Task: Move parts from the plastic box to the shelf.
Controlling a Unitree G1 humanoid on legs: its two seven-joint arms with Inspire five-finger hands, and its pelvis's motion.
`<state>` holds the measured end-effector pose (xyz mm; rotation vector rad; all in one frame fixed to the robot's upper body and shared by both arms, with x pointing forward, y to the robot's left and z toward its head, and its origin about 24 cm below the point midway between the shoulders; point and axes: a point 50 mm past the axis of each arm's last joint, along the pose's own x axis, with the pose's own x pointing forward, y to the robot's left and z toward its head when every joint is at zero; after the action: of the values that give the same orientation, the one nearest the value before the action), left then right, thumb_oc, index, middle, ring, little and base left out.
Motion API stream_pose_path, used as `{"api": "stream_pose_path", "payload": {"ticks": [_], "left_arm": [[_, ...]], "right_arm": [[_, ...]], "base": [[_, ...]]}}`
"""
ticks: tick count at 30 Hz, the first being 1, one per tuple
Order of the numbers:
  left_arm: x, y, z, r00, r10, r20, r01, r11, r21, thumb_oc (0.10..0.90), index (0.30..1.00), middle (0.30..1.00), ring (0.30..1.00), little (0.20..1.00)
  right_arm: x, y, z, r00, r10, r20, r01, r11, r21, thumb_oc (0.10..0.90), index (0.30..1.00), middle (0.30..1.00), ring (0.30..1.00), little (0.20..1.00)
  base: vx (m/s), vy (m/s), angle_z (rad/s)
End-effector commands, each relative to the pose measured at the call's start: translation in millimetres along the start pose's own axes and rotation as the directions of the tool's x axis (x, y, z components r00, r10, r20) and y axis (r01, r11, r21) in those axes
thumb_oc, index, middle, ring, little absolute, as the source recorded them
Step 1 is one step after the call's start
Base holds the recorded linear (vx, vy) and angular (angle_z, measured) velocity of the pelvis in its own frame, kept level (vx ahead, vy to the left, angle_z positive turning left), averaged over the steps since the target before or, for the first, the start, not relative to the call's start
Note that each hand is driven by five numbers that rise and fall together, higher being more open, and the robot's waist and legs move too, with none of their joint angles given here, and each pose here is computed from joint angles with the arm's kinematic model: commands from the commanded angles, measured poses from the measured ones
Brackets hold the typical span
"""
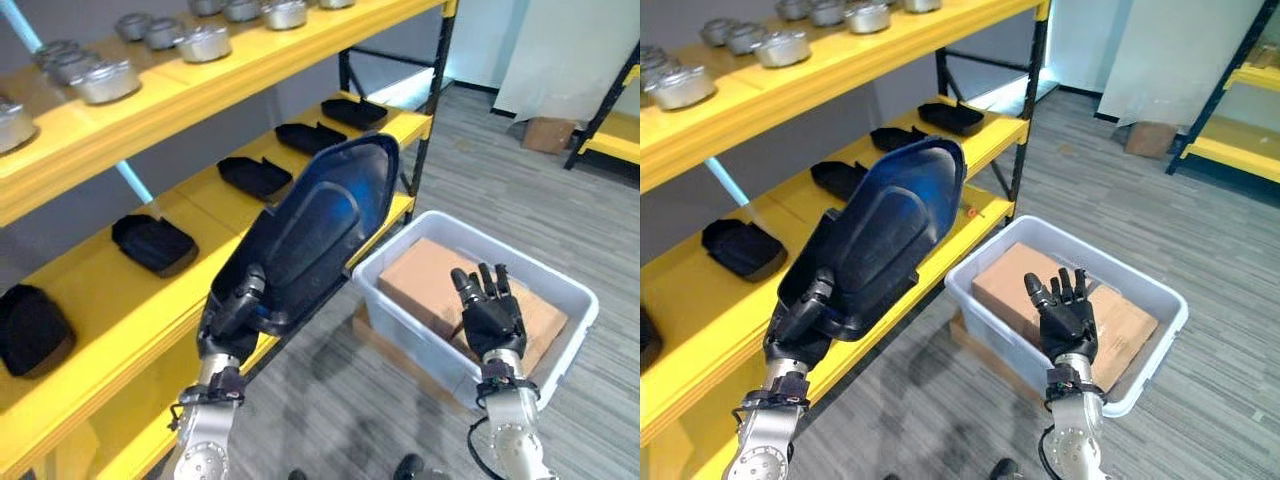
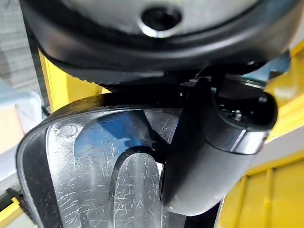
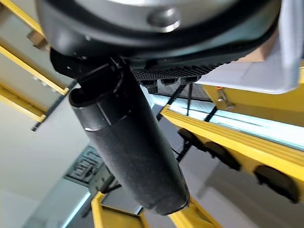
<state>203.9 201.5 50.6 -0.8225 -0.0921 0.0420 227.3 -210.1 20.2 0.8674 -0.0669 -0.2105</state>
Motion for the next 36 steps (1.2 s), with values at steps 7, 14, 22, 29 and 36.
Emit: {"api": "stream_pose_path", "payload": {"ticks": [7, 14, 22, 29, 36], "left_arm": [[5.0, -44.9, 62.7, 0.920, -0.264, 0.289, 0.248, 0.964, 0.092, 0.400, 0.300, 0.300, 0.300, 0.300], [-3.9, -28.5, 69.0, 0.937, -0.189, 0.294, 0.154, 0.978, 0.139, 0.400, 0.300, 0.300, 0.300, 0.300], [-2.5, -9.3, 63.1, 0.960, -0.107, 0.259, 0.059, 0.981, 0.184, 0.400, 0.300, 0.300, 0.300, 0.300], [-6.3, 1.8, 57.3, 0.961, -0.040, 0.275, -0.003, 0.988, 0.155, 0.400, 0.300, 0.300, 0.300, 0.300], [-15.2, 12.3, 52.4, 0.966, 0.016, 0.257, -0.048, 0.992, 0.118, 0.400, 0.300, 0.300, 0.300, 0.300]], "right_arm": [[12.7, 32.0, 4.4, 0.984, 0.169, 0.052, -0.169, 0.986, -0.010, 0.900, 1.000, 1.000, 1.000, 1.000], [3.2, 22.0, -7.8, 0.993, 0.120, 0.007, -0.120, 0.993, 0.018, 0.900, 1.000, 1.000, 1.000, 1.000], [-2.8, 16.7, -12.8, 0.992, 0.120, -0.028, -0.119, 0.992, 0.034, 0.900, 1.000, 1.000, 1.000, 1.000], [0.5, 20.4, -6.5, 0.990, 0.141, -0.006, -0.141, 0.990, 0.032, 0.900, 1.000, 1.000, 1.000, 1.000], [2.3, 17.3, -3.7, 0.992, 0.127, 0.006, -0.127, 0.992, 0.017, 0.900, 1.000, 1.000, 1.000, 1.000]], "base": [[0.02, 0.153, 0.23], [0.04, 0.223, 0.27], [0.02, 0.141, 0.42], [0.01, -0.105, 0.49], [0.06, -0.063, -0.09]]}}
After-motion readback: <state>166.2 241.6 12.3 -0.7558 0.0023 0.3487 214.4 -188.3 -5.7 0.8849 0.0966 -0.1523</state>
